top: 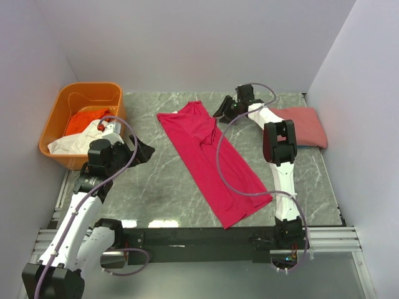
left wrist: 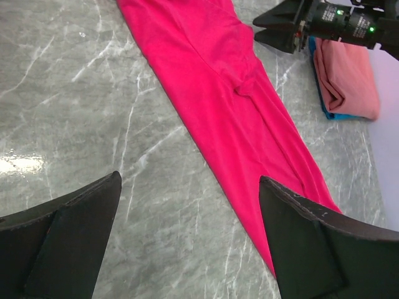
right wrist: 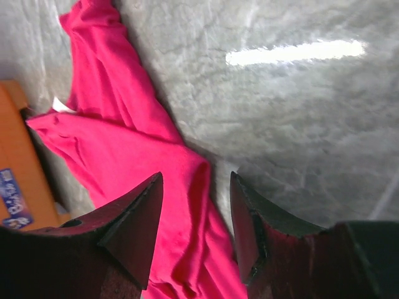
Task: Fold and stack the t-shirts
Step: Fold the tshirt
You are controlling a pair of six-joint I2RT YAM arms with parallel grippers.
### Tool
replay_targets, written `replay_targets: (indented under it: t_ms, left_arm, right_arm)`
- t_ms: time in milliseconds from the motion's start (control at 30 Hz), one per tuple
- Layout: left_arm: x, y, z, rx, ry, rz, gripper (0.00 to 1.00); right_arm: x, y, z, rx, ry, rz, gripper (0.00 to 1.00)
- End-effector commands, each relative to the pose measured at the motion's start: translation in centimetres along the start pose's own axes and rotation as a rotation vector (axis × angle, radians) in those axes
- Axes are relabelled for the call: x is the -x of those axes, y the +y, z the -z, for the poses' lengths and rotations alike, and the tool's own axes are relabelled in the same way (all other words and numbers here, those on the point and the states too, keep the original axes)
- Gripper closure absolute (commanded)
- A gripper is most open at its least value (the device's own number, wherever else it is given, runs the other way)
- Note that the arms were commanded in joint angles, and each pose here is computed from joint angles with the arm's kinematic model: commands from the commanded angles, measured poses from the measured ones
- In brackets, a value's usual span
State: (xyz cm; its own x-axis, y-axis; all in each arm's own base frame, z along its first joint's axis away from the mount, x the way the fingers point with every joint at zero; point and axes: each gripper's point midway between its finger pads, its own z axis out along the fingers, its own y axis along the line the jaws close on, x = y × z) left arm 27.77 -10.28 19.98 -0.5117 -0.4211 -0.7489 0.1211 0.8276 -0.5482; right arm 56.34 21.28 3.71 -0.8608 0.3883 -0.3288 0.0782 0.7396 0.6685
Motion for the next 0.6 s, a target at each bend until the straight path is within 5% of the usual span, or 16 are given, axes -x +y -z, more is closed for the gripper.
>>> replay_targets:
  t_ms: [0, 267, 567]
  left_arm:
    - [0.6, -0.9, 0.2, -0.046, -0.019, -0.024, 0.03]
    - [0.5, -0.8, 0.2, -0.042, -0.017, -0.022, 0.03]
    - [0.4, -0.8, 0.2, -0.042, -0.015, -0.022, 0.03]
  right_arm:
    - [0.0, 1.0, -1.2, 0.032, 0.010, -0.039, 0.47]
    - [-1.6, 0.1, -2.4, 0.039, 0.080, -0.101, 0.61]
    - [0.5, 0.4, -1.1, 0.022, -0.002, -0.033, 0.94]
